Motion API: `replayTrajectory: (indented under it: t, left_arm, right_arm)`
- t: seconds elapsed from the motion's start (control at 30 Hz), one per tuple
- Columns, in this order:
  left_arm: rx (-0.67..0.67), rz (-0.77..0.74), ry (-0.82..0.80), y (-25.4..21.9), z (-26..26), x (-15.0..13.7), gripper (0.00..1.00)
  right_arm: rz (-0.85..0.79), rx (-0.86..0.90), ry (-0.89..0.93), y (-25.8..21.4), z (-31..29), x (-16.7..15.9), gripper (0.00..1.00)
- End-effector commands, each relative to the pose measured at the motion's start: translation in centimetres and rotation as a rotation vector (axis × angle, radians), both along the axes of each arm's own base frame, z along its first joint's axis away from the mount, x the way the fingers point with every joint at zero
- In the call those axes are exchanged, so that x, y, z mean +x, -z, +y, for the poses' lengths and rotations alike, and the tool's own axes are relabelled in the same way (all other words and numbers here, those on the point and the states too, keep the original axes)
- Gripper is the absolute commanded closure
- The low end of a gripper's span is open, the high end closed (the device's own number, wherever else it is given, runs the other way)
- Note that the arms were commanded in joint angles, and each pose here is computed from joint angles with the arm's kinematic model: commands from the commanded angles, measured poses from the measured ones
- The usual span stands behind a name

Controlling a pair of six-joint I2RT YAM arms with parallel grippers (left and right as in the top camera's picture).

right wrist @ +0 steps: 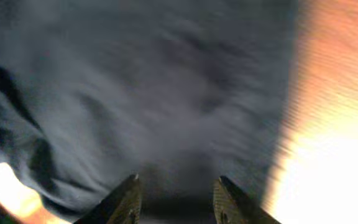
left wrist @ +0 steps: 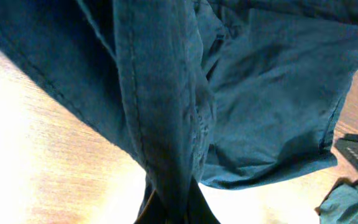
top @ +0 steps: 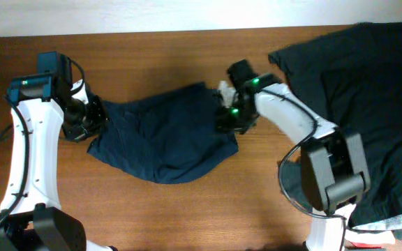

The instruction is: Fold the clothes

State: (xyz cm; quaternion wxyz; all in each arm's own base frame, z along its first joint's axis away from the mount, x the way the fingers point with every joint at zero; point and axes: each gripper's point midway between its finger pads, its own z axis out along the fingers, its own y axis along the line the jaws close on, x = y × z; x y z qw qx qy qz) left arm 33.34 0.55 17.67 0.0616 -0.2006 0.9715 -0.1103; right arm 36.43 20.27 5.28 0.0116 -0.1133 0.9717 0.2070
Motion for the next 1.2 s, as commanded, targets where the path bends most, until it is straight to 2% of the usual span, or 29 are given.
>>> replayTrajectory:
  t: [0.0,0.17,0.27,0.4,0.5,0.6,0.8,0.83,0.87,0.93,0.97,1.03,1.07,1.13,1.17]
  left_arm:
    - [-0.066,-0.075,0.104,-1.4,-3.8,1.1,0.99]
    - [-0.078,-0.144,0.291,-1.9,-10.7,1.6,1.00]
    - [-0.044,-0.176,0.314,-1.6,-14.0,2.1,0.99]
    - [-0.070,-0.202,0.382,-0.4,-18.9,2.7,0.99]
    - [-0.062,-0.141,0.440,2.7,-21.4,2.5,0.99]
    - [-0.068,-0.142,0.470,4.8,-23.3,3.3,1.00]
    - [-0.100,-0.255,0.510,4.1,-26.1,5.0,0.99]
    - [-0.102,-0.263,0.519,4.1,-26.6,4.9,0.95]
    - [-0.105,-0.268,0.526,4.0,-26.9,4.8,0.85]
    - [-0.107,-0.271,0.532,4.0,-27.2,4.7,0.54]
    - [-0.107,-0.276,0.532,3.9,-27.2,4.9,0.48]
    - [-0.104,-0.335,0.548,3.4,-26.8,6.3,0.45]
    - [-0.102,-0.362,0.545,3.1,-26.3,7.2,0.45]
    - [-0.042,-0.459,0.445,2.2,-22.9,11.1,0.44]
    - [0.001,-0.504,0.391,1.7,-21.0,12.9,0.39]
  right_arm:
    - [0.035,-0.039,-0.015,1.4,-3.0,-0.5,0.58]
    - [0.056,-0.045,-0.021,3.8,-3.2,-1.8,0.59]
    - [0.075,-0.062,-0.021,4.7,-3.5,-2.6,0.59]
    - [0.084,-0.065,-0.023,4.9,-3.5,-2.9,0.59]
    - [0.085,-0.066,-0.029,4.9,-3.3,-3.1,0.59]
    - [0.081,-0.074,-0.040,4.9,-3.1,-3.2,0.60]
    - [0.079,-0.080,-0.040,5.0,-3.2,-3.2,0.60]
    - [0.080,-0.080,-0.040,5.0,-3.2,-3.2,0.60]
    - [0.080,-0.080,-0.040,5.0,-3.2,-3.2,0.59]
    - [0.080,-0.103,-0.037,5.1,-3.6,-3.2,0.42]
    - [0.084,-0.187,0.015,5.1,-5.3,-3.1,0.36]
    - [0.049,-0.342,0.137,3.4,-9.8,-1.6,0.31]
    - [0.024,-0.362,0.171,1.8,-11.2,-0.7,0.31]
    - [-0.062,-0.314,0.274,-4.0,-13.7,1.8,0.30]
    - [-0.091,-0.242,0.271,-6.2,-13.2,2.3,0.29]
